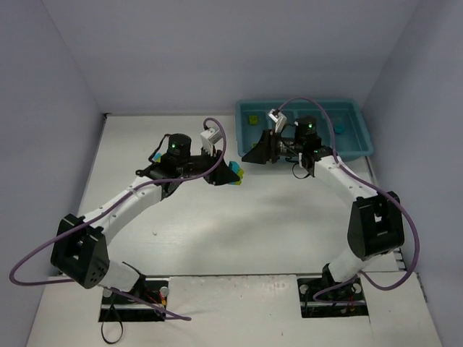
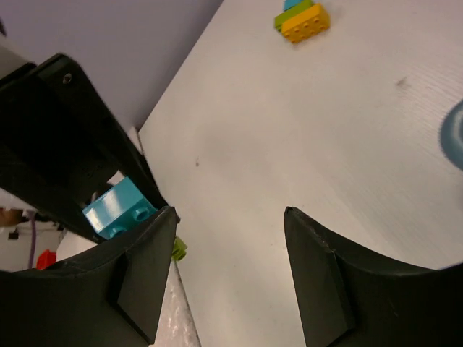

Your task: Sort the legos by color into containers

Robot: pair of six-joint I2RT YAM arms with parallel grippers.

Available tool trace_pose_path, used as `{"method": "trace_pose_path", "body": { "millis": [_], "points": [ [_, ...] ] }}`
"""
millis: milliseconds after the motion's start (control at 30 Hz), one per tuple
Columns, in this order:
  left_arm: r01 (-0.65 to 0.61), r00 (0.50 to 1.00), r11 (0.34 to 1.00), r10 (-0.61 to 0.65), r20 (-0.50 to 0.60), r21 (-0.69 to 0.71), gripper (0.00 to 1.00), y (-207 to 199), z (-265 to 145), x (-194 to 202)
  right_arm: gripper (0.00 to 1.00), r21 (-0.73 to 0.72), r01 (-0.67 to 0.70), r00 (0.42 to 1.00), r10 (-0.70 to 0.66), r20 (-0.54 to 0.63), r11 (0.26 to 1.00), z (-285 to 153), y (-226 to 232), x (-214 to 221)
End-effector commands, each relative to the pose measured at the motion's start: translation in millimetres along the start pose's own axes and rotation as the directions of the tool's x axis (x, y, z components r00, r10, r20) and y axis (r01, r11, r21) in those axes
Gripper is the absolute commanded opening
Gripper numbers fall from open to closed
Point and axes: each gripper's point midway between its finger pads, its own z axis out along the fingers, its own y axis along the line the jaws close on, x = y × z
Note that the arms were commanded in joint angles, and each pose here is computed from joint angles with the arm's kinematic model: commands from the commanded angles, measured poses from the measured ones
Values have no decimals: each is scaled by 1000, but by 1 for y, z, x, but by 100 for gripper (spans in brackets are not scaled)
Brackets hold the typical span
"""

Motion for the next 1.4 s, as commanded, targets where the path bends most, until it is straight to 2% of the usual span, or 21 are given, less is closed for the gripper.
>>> {"method": "trace_pose_path", "body": {
  "millis": [0,500,1067,1367],
  "points": [
    [-214,971,966,194,142,146,2,-46,-18,-54,58,-227,172,985,-161,64,959,-15,70,-19],
    [-208,965,973,187,183,102,2,-34,-32,-67,59,-328,231,973,-226,57,916,-23,95,-5],
    [-188,971,967,156,184,172,2,-45,-30,-72,60,-363,244,968,-248,37,899,-5,105,-1],
    [-174,976,961,140,166,213,2,-50,-30,-67,44,-378,251,967,-252,47,891,-4,107,-3]
  ]
}}
